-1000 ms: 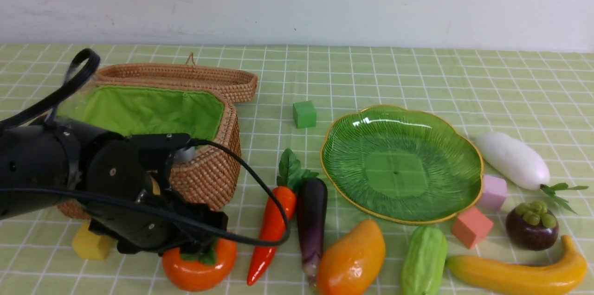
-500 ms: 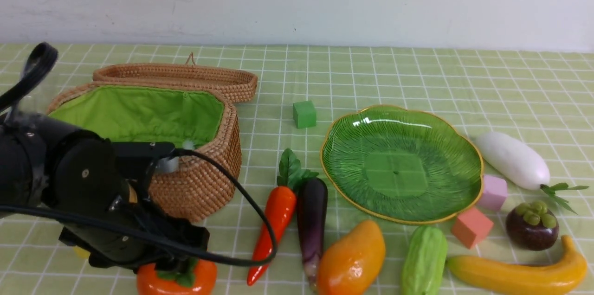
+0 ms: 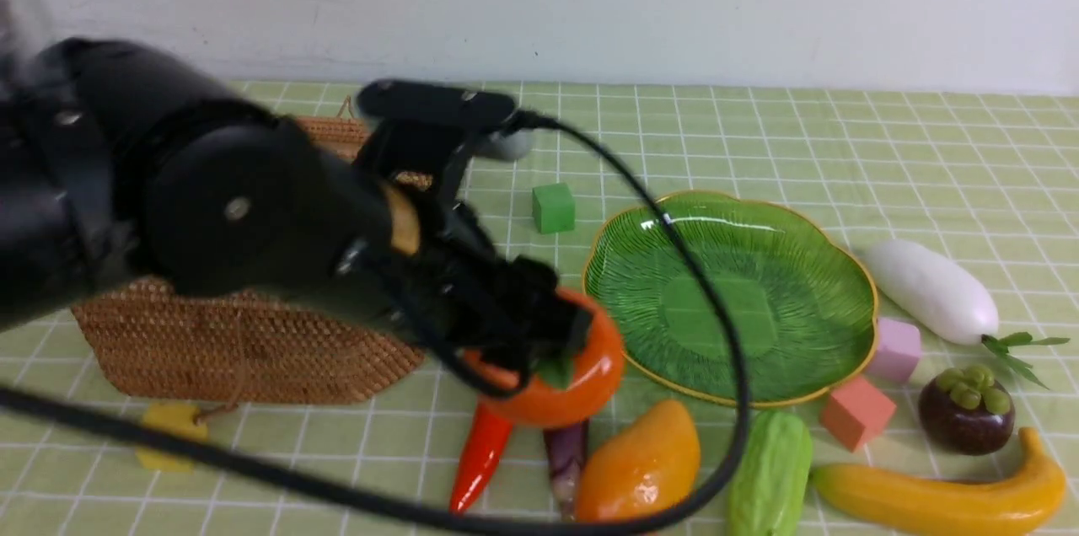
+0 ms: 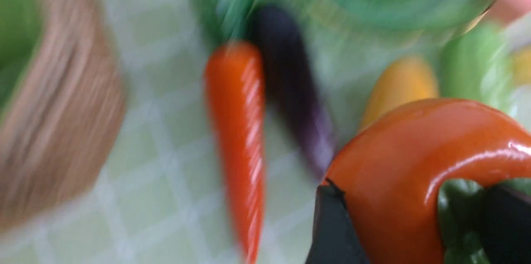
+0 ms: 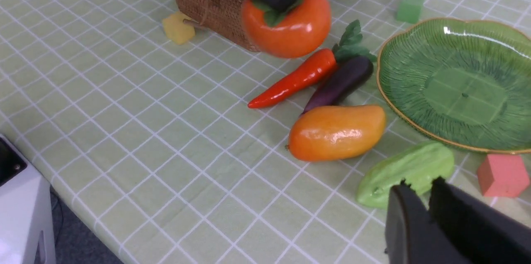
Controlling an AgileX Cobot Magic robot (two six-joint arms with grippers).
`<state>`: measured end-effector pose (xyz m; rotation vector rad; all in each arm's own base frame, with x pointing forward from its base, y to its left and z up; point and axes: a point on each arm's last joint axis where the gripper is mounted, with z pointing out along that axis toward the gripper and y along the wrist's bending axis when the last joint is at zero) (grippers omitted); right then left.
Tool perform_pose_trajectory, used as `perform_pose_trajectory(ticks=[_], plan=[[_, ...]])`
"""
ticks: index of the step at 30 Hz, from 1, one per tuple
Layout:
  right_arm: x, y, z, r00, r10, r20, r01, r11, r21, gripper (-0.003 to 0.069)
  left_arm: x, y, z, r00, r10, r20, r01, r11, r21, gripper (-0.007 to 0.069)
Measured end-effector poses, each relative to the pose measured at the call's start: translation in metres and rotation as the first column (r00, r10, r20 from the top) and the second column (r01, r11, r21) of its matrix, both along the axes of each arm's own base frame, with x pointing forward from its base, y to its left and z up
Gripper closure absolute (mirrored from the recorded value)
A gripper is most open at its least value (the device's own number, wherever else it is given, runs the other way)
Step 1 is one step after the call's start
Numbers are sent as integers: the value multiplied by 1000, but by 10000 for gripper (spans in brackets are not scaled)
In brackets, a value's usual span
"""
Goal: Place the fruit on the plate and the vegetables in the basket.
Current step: Grab a tomato with your left arm and place it on the plate on the right.
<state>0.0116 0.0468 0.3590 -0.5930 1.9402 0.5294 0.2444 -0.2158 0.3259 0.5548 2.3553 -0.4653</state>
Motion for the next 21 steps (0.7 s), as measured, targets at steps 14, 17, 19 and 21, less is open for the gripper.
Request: perform_pose_trajectory(ticks=[14, 17, 19, 21], plan=[[1, -5, -4, 996, -73, -59, 72, 997, -13, 571, 131, -120, -71, 998, -61, -10, 62, 995, 84, 195], [1, -5, -4, 996, -72, -60, 72, 997, -11, 571, 143, -128, -90, 998, -66, -11, 67, 987, 143, 195], [1, -5, -4, 996, -72, -60, 72, 997, -11, 571, 146, -129, -93, 998, -68, -3, 67, 986, 156, 195], [1, -5, -4, 996, -72, -61, 71, 997, -12, 571, 148, -129, -94, 998, -68, 8, 66, 984, 164, 195]])
